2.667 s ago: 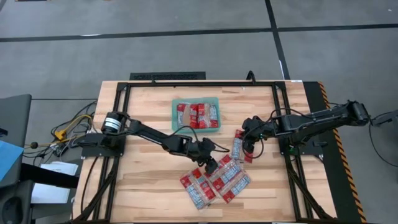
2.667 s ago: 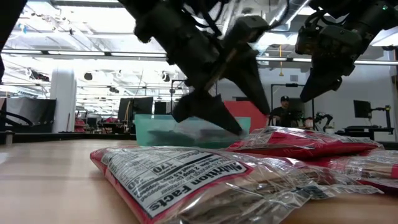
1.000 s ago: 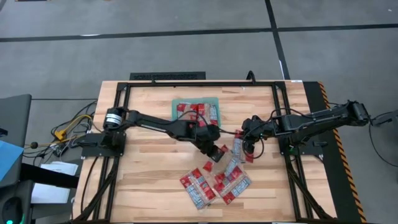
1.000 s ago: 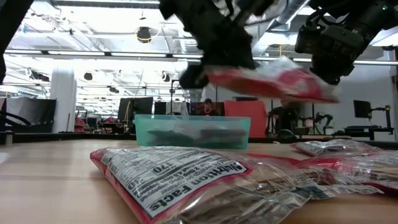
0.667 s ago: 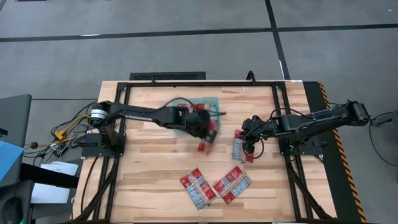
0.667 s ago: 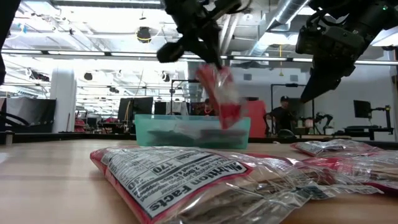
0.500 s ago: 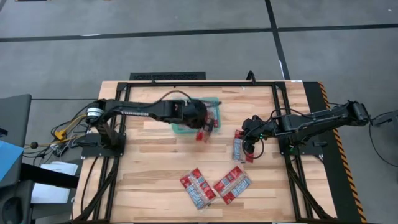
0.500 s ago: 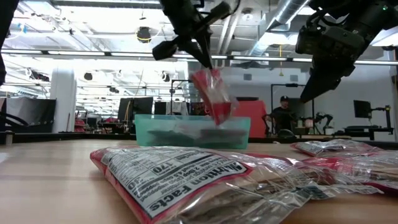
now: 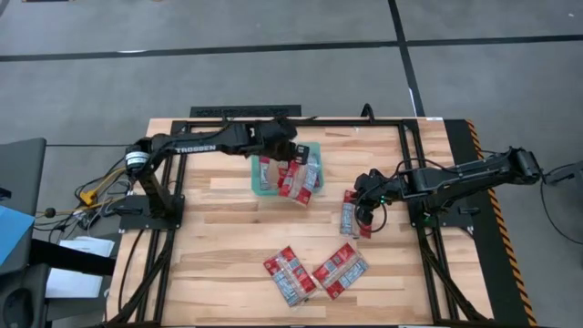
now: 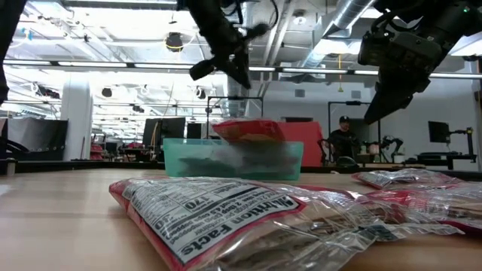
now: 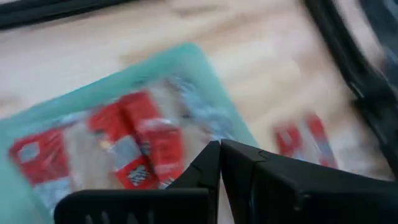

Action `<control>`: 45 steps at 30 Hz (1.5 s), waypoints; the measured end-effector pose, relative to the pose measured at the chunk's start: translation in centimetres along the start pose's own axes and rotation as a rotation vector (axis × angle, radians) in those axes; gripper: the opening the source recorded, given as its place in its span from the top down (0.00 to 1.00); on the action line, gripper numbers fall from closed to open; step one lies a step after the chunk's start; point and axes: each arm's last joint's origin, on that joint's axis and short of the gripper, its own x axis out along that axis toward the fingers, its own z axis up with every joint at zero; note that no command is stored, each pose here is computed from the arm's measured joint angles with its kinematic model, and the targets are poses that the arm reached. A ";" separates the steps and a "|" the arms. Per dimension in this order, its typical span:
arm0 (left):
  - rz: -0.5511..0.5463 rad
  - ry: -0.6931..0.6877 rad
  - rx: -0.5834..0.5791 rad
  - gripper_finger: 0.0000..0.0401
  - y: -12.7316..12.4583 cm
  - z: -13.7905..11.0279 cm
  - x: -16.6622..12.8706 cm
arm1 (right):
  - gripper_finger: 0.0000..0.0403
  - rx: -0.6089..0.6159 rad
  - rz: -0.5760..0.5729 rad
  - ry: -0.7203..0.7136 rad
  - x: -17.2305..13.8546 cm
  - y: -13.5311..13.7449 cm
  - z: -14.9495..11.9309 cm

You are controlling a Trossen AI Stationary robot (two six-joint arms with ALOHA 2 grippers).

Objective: Sort popcorn bags into baskets
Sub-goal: Put the red popcorn bag into the blue bin

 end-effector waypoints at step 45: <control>-0.068 0.118 0.489 1.00 -3.6 -7.1 6.7 | 0.71 0.001 -0.026 -0.015 0.0 -0.1 0.1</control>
